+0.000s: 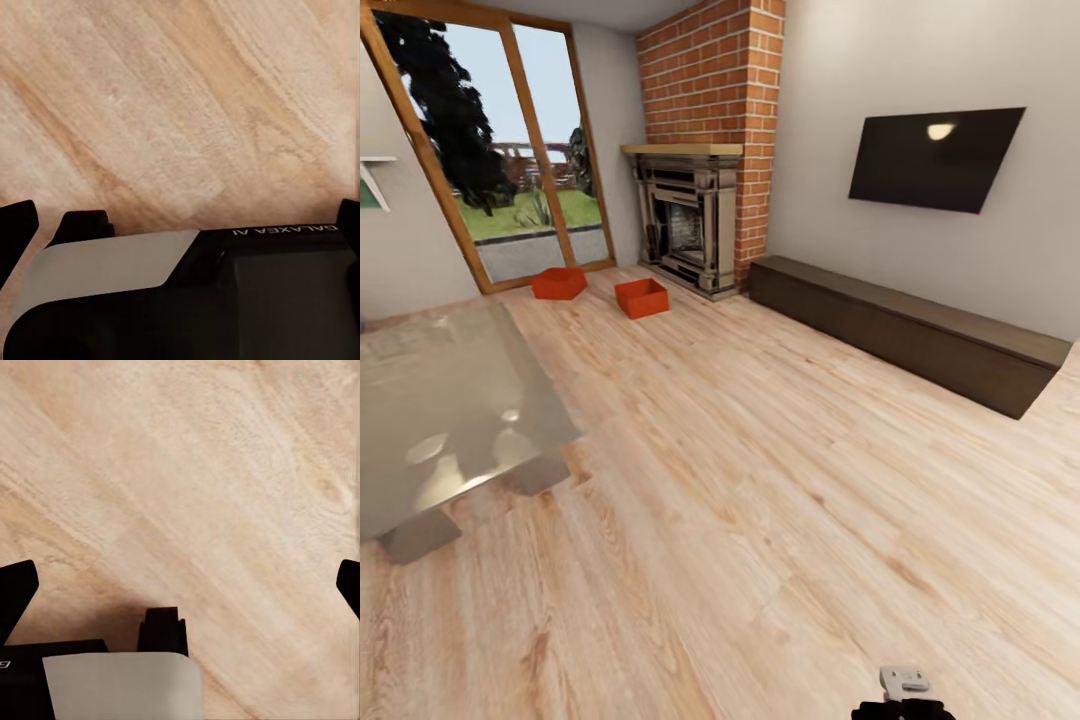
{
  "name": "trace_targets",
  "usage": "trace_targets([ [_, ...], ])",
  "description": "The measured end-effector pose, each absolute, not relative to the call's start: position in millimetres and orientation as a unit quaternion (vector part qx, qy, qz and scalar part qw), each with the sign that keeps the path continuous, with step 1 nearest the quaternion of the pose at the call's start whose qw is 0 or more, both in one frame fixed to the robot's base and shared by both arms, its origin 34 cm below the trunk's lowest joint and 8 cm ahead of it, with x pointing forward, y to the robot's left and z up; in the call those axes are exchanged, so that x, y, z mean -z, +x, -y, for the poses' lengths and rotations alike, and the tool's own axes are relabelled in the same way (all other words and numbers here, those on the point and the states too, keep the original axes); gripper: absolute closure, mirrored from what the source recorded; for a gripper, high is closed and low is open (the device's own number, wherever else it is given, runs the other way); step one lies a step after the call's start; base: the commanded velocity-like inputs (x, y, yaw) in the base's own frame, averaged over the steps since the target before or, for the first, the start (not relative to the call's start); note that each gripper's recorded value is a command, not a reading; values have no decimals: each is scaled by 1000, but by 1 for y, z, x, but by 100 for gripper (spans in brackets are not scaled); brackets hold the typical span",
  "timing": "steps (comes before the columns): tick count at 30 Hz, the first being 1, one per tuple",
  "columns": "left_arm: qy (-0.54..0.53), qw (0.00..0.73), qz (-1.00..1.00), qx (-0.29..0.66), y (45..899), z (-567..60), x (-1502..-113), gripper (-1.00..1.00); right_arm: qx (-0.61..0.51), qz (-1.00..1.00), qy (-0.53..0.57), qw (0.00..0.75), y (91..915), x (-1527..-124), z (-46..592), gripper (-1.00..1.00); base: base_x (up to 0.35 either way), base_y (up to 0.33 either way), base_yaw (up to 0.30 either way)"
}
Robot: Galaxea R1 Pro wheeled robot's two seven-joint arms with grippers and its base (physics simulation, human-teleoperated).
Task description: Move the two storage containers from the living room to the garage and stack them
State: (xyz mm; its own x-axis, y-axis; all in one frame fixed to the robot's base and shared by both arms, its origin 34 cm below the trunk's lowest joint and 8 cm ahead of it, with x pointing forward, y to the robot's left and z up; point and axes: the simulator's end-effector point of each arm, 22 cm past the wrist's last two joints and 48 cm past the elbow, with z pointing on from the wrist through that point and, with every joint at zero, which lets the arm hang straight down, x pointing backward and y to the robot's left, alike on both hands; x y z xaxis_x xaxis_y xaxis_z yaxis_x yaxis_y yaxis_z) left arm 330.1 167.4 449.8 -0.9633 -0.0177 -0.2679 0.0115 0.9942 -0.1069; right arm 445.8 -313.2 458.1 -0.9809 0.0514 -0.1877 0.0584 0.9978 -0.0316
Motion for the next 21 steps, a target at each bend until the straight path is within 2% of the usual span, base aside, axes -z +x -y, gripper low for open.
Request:
trace_targets([
  [21,-1,136,-989,54,330,-168,-450,-100,19,-995,28,94,446,-458,313,-100,292,-163,31],
])
